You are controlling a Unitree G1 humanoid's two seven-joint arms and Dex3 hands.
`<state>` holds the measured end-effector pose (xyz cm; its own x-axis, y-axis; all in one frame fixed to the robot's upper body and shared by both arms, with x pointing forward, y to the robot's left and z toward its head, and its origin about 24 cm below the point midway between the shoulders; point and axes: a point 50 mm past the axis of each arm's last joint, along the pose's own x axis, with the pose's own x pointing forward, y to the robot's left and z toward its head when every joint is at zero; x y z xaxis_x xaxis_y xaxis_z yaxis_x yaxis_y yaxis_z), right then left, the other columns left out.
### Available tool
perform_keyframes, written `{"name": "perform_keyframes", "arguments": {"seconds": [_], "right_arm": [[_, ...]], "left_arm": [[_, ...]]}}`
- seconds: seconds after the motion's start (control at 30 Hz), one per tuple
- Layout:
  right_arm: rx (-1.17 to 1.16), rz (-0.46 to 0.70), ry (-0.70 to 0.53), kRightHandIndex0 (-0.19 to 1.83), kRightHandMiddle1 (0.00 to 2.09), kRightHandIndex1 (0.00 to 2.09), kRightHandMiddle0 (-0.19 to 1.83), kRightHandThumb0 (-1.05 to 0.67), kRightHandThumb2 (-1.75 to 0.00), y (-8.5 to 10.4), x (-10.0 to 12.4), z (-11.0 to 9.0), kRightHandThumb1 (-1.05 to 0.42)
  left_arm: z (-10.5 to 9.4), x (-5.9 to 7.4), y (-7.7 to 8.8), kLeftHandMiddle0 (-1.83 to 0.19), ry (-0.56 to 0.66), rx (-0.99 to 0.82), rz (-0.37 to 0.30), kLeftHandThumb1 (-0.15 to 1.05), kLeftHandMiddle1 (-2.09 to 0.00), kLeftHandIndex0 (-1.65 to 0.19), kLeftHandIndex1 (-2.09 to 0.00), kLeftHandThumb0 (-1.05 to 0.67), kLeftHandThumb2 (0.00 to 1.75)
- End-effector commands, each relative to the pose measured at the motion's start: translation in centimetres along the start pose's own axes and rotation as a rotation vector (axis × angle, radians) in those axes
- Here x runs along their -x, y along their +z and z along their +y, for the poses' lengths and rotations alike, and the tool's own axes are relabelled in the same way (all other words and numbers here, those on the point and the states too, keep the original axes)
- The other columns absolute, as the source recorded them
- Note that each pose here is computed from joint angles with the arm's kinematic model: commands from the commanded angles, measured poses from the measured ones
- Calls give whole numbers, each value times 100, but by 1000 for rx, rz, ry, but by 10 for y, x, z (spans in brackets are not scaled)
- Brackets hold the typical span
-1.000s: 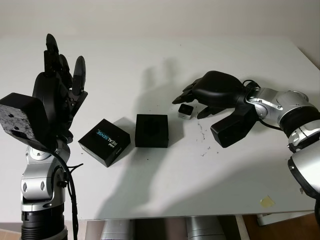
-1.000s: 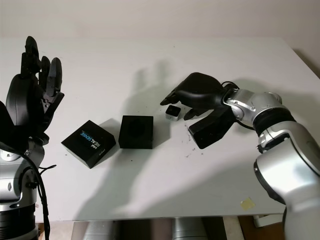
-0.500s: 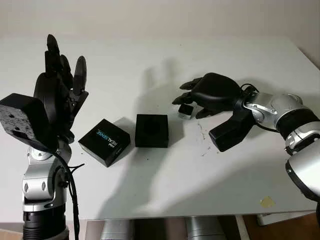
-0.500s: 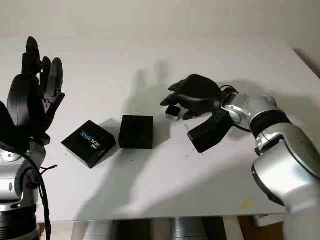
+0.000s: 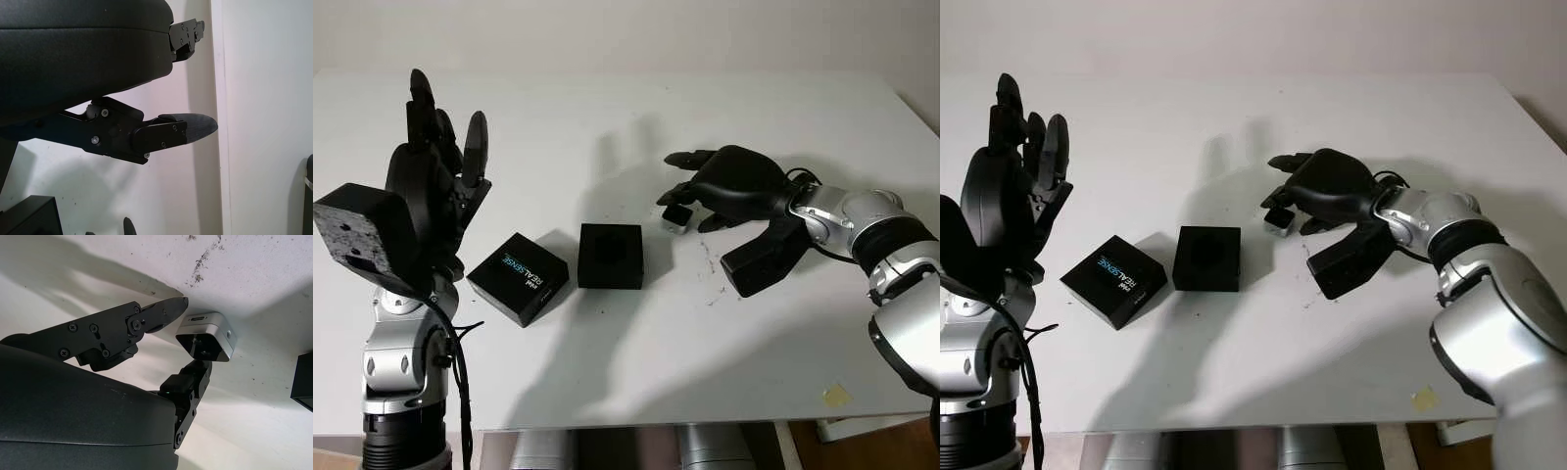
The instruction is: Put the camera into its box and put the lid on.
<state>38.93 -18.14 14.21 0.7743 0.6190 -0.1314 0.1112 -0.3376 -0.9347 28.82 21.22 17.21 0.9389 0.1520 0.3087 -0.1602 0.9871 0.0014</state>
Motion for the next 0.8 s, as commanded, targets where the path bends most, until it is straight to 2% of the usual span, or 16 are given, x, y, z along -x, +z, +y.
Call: {"name": "perform_keyframes", "arguments": {"seconds": [0.0, 0.77], "right_arm": [[-5, 4, 19, 21, 13, 2, 70, -35, -6, 2, 1, 6, -96], [-51, -8, 17, 16, 14, 4, 64, -41, -6, 8, -3, 7, -96]], "left_arm": [[0, 2, 5, 19, 9, 1, -26, 105, 0, 19, 0, -47, 49], [-1, 3, 4, 19, 2, -11, -8, 105, 0, 19, 0, -47, 50]]}}
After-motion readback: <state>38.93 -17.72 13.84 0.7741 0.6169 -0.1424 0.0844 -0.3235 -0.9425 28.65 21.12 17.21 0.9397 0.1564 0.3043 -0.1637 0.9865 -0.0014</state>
